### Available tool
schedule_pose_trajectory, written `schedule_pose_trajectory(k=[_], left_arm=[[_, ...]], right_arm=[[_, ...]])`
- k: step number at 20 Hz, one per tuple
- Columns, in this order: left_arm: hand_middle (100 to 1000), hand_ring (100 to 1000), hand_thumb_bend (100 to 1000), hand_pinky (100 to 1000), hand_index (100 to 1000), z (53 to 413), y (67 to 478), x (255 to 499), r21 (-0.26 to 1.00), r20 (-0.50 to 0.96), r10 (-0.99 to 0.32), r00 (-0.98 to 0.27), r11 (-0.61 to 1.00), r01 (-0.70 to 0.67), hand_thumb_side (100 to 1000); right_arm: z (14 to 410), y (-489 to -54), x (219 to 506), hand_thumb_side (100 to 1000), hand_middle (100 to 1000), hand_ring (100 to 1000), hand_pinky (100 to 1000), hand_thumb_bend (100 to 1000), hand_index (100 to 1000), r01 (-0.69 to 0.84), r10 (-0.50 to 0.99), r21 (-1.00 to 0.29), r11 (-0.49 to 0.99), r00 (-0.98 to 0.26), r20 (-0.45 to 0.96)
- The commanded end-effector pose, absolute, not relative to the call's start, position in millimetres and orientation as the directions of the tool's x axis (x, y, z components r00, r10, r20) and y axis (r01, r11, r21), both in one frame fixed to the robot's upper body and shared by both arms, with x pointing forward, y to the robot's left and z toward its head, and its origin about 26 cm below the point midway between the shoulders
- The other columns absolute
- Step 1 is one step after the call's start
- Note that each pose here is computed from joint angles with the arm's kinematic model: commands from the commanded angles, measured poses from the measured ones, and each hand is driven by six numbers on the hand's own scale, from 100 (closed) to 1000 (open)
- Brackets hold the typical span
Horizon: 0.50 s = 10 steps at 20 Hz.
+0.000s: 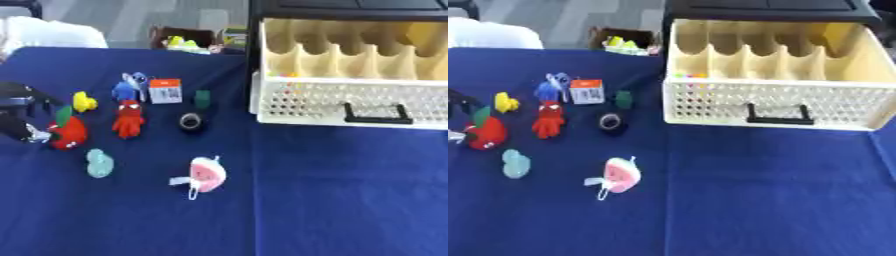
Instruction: Pick up objects from table and place into drawer.
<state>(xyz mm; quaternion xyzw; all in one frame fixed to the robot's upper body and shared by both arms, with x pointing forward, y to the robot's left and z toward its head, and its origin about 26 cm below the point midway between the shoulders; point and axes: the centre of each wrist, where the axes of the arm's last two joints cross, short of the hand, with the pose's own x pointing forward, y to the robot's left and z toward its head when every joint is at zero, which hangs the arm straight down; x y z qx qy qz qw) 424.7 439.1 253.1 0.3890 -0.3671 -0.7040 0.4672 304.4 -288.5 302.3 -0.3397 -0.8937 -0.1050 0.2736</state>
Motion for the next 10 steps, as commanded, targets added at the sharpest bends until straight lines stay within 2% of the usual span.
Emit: schedule_pose_trajectory(k=[1,6,10], left_arm=[[775,693,416,552,988,266.9,445.8,420.6,0.838,-0.243,-0.913,-0.328,-0.368,0.404,774],[753,680,458,543,963,266.3,442.4,422.1,0.833,-0.254,-0.904,-0.343,-0.385,0.397,793],[743,670,458,539,956,264.9,438.7,423.1,0.841,-0.266,-0.898,-0.351,-0.394,0.37,813]], right_arm=[[310.0,-290.6,300.1,1000,434,519,780,100,753,0.664,0.551,0.017,0.748,-0.635,0.541],[309.7,-290.3,300.3,1000,429,516,780,100,748,0.66,0.548,0.015,0.751,-0.636,0.543],[308.9,-290.5,300.3,1000,425,514,779,100,746,0.659,0.547,0.012,0.752,-0.633,0.548]])
